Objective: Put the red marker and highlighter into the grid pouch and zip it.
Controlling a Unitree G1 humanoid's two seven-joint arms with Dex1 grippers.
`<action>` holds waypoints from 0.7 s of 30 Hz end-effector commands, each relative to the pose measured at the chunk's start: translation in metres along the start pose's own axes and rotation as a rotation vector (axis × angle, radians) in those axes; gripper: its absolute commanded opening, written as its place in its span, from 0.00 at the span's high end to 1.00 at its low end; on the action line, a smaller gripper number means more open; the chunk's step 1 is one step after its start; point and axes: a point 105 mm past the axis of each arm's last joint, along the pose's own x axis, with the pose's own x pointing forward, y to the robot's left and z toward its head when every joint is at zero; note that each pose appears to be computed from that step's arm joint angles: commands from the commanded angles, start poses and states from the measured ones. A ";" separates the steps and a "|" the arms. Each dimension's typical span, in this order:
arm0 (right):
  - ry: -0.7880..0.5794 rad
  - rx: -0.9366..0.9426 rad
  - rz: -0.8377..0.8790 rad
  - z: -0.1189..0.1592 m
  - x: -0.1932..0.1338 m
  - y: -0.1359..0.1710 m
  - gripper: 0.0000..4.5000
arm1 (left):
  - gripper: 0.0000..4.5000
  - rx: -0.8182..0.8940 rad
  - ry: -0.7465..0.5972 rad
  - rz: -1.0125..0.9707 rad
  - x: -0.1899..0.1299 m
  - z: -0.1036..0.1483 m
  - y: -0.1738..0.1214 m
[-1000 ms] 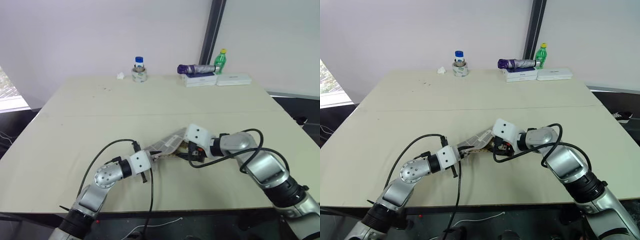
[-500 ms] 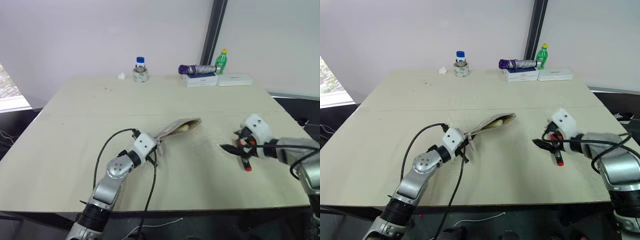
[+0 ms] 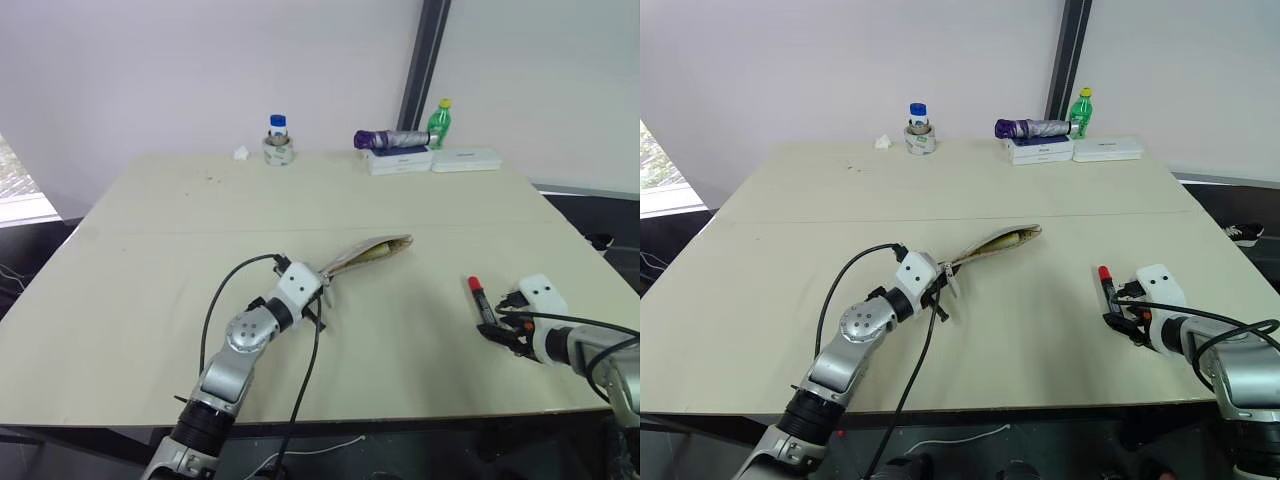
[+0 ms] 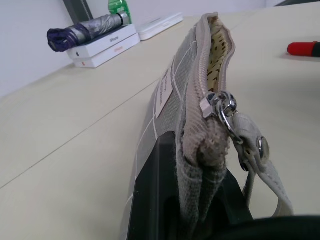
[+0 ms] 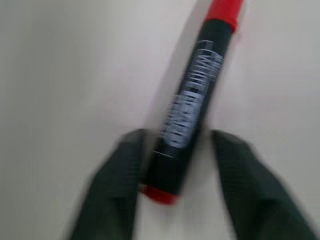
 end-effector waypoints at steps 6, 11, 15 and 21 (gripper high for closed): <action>-0.192 -0.345 0.007 0.068 -0.020 0.012 0.91 | 1.00 0.058 -0.039 0.007 -0.002 0.010 0.006; -0.309 -0.545 0.204 0.106 -0.042 0.057 0.91 | 1.00 0.100 -0.031 -0.015 -0.003 0.006 0.003; -0.281 -0.613 0.221 0.103 -0.037 0.065 0.91 | 1.00 0.094 -0.040 -0.017 -0.003 0.008 0.001; -0.248 -0.626 0.225 0.097 -0.029 0.065 0.91 | 1.00 0.088 -0.048 -0.019 -0.002 0.010 -0.002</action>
